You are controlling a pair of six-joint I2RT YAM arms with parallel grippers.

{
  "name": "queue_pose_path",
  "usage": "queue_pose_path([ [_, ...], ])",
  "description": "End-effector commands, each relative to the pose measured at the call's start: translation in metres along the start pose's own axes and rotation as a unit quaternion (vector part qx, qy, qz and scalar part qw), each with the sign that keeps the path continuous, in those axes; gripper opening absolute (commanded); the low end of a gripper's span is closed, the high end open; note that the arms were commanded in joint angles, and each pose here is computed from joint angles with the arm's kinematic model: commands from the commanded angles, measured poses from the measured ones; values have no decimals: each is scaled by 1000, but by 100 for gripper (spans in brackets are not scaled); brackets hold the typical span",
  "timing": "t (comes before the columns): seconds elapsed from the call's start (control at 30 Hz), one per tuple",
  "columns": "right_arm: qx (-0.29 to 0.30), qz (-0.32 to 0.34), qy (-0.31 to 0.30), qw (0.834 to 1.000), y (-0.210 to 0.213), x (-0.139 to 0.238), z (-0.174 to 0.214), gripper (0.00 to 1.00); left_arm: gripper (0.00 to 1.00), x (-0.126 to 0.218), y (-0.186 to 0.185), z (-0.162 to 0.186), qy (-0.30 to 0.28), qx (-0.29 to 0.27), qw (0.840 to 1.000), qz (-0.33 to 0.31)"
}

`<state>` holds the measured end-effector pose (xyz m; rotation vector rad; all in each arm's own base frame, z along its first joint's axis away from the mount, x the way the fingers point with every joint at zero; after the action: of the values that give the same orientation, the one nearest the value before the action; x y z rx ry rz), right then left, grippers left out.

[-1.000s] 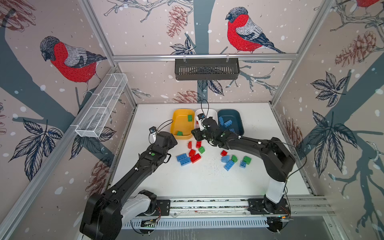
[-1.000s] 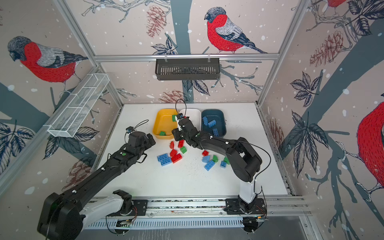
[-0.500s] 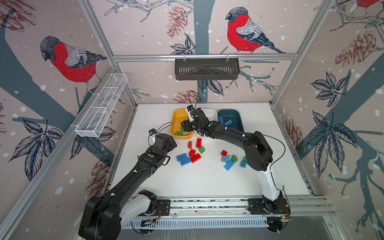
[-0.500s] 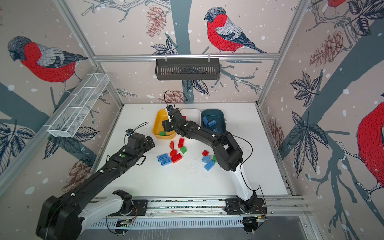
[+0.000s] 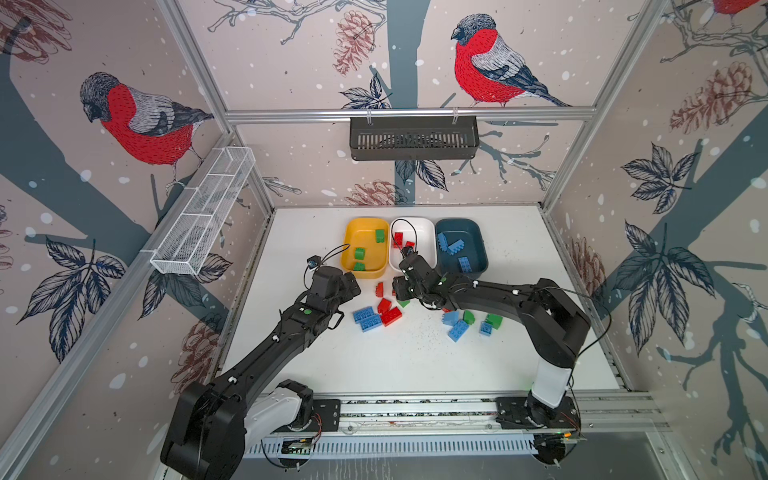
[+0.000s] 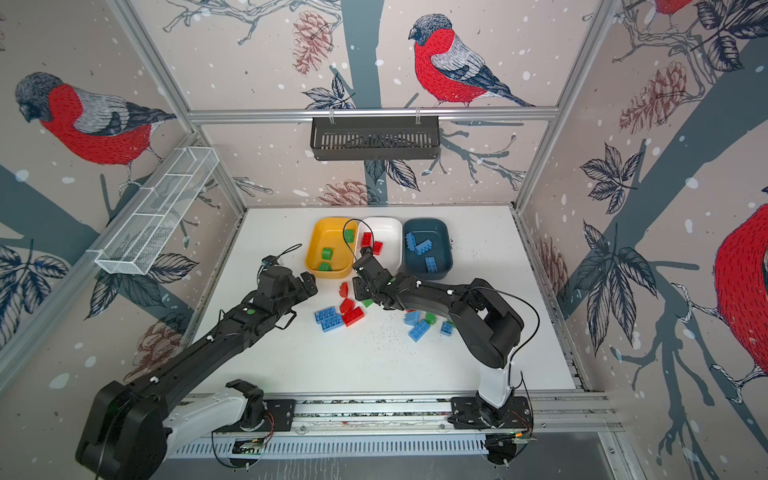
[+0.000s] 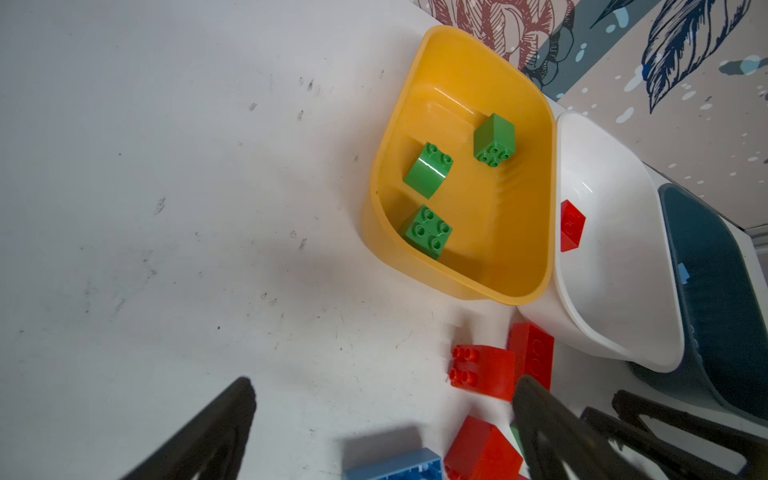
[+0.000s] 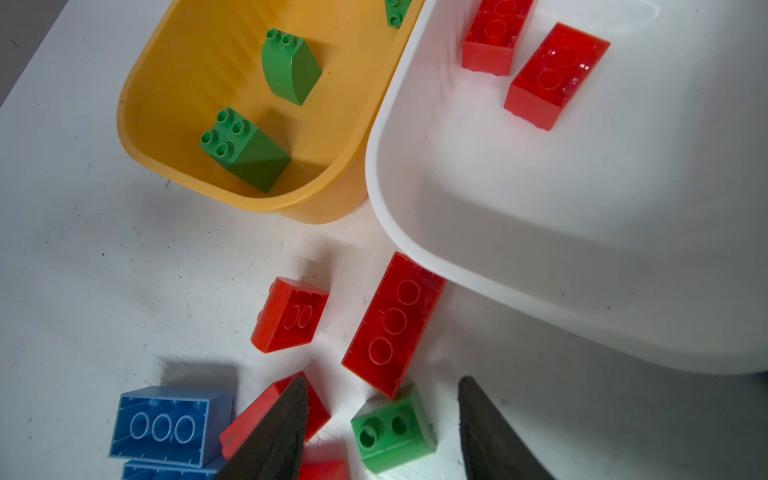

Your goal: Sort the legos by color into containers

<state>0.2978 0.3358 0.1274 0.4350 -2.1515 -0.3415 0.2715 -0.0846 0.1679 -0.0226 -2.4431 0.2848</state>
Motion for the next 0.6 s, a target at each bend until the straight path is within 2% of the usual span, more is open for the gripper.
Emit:
queue_pose_path([
  [0.0, -27, 20, -18, 999, -2, -9, -2, 57, 97, -2, -9, -6, -13, -7, 999, 31],
  [0.37, -5, 63, -10, 998, -2, -44, 4, 53, 97, -5, -6, -1, -1, -14, 1000, 23],
  [0.57, 14, 85, -9, 996, -5, -50, 12, 42, 97, -8, -14, 0, 13, -44, 998, 47],
])
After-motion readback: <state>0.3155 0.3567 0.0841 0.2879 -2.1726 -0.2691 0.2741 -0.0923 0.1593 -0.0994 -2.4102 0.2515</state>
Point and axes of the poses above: each gripper's point midway between its finger pads, its own x axis back along the fingers, its own y axis along the line the jaws close on, z = x × y, the point moved 6 cm from there along x, back along the fingers, and after that the axes turned 15 degrees about -x, right-handed, at the moved point
